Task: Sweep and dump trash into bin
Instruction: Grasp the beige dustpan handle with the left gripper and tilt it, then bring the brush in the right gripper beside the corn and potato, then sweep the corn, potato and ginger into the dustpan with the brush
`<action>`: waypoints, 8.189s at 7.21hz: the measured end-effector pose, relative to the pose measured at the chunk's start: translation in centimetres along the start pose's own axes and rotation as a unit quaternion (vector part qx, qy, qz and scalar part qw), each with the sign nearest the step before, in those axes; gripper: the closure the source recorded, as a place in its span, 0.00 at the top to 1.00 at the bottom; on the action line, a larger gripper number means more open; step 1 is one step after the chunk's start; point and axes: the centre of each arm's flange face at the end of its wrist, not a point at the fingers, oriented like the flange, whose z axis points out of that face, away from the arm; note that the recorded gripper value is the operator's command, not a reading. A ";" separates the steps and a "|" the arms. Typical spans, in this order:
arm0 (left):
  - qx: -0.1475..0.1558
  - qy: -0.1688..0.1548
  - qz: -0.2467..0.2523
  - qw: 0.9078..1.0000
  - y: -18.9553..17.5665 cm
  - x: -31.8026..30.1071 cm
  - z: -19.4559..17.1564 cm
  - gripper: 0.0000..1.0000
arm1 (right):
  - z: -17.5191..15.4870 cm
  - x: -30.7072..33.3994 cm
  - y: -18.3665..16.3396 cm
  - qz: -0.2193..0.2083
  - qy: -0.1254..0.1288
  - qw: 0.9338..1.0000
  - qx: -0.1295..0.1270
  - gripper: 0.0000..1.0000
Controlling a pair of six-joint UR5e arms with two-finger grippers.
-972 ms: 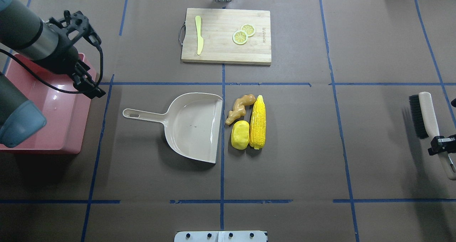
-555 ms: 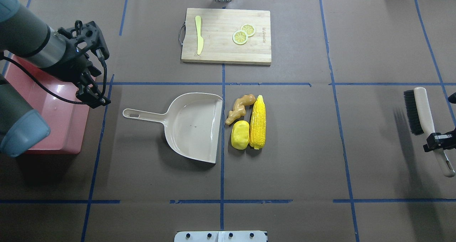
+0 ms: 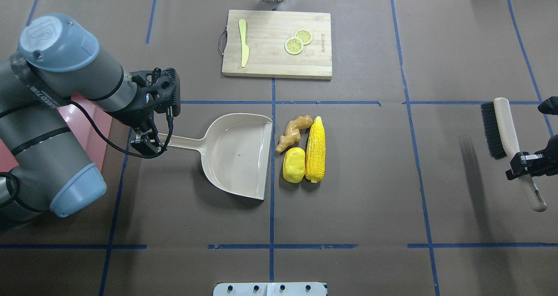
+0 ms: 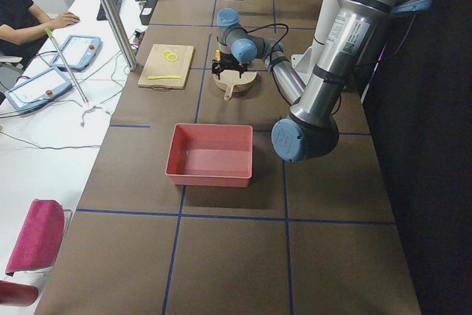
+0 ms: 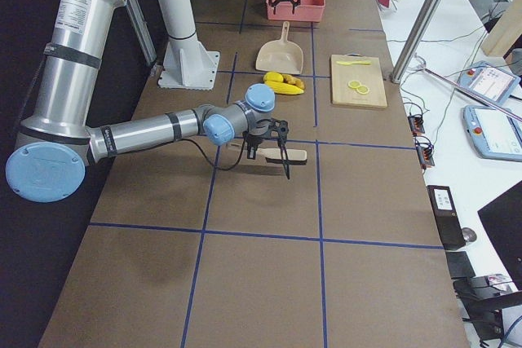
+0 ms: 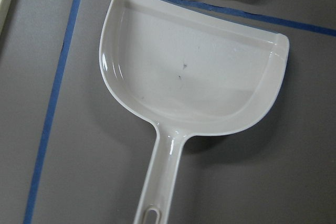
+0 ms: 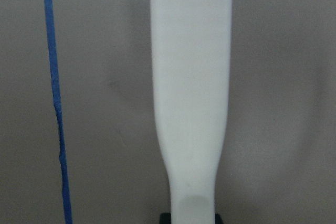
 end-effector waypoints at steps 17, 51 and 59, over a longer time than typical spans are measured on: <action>-0.093 -0.022 0.040 0.995 -2.8 1.8 10.7 0.20 | -0.5 -0.4 0.1 0.002 -0.007 1.000 -0.003 0.00; -0.175 -0.047 0.042 0.982 -6.5 3.0 9.8 0.00 | 13.5 -52.4 -1.2 -0.015 0.131 0.988 -0.075 0.00; -0.179 -0.048 0.045 0.982 -7.7 3.5 9.5 0.00 | 13.1 -58.7 -1.2 -0.049 0.094 0.992 -0.072 0.00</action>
